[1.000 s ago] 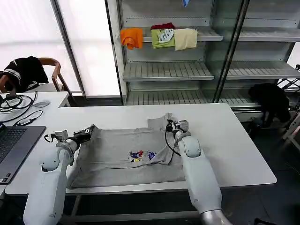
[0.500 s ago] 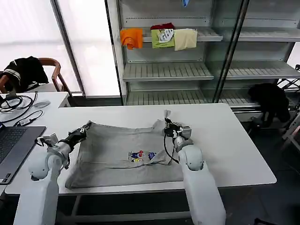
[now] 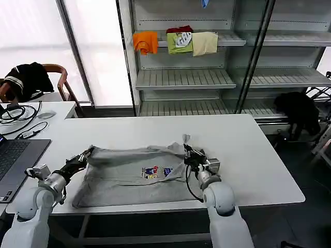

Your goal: Fold and organize the clothes.

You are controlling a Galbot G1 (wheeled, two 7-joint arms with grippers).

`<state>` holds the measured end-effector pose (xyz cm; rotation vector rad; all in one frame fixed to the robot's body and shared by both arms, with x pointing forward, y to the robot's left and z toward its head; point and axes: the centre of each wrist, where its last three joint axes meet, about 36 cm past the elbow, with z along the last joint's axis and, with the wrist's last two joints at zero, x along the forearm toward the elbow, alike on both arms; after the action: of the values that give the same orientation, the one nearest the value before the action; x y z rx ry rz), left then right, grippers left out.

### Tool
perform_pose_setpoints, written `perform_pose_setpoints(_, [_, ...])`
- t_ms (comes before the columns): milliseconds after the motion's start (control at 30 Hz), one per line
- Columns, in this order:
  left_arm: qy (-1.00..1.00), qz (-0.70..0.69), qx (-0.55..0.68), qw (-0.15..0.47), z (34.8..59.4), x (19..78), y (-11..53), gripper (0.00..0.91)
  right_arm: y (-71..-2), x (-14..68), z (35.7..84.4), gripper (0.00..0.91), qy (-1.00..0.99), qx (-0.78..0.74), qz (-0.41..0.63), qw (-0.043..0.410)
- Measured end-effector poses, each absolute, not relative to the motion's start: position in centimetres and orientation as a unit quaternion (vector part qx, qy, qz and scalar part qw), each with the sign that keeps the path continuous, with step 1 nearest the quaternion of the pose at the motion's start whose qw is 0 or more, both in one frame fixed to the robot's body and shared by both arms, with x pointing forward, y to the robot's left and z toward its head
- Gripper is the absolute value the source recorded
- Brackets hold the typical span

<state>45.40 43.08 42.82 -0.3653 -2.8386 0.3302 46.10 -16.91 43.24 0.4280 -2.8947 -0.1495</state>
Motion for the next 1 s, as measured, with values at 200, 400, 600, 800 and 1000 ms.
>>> perform_pose_setpoints(200, [-0.976,0.112,-0.125,0.137,42.3,43.7,43.6,0.000,-18.0,43.8,43.0,0.000,-0.983,0.140,-0.050,0.112])
perform_pose_setpoints(400, [-0.975,0.112,-0.128,0.141,42.0,42.4,43.8,0.000,-18.9,41.9,42.8,0.000,-0.983,0.135,-0.045,0.119])
perform_pose_setpoints(600, [-0.974,0.111,-0.133,0.145,41.6,41.3,43.5,0.000,-19.8,40.5,42.3,0.000,-0.983,0.125,-0.035,0.132])
perform_pose_setpoints(800, [-0.973,0.104,-0.136,0.154,41.3,40.6,43.4,0.000,-20.0,39.6,41.7,0.000,-0.982,0.120,-0.024,0.143])
perform_pose_setpoints(1000, [-0.973,0.093,-0.137,0.162,41.1,39.9,43.3,0.010,-20.3,39.2,41.6,0.000,-0.983,0.108,-0.010,0.150])
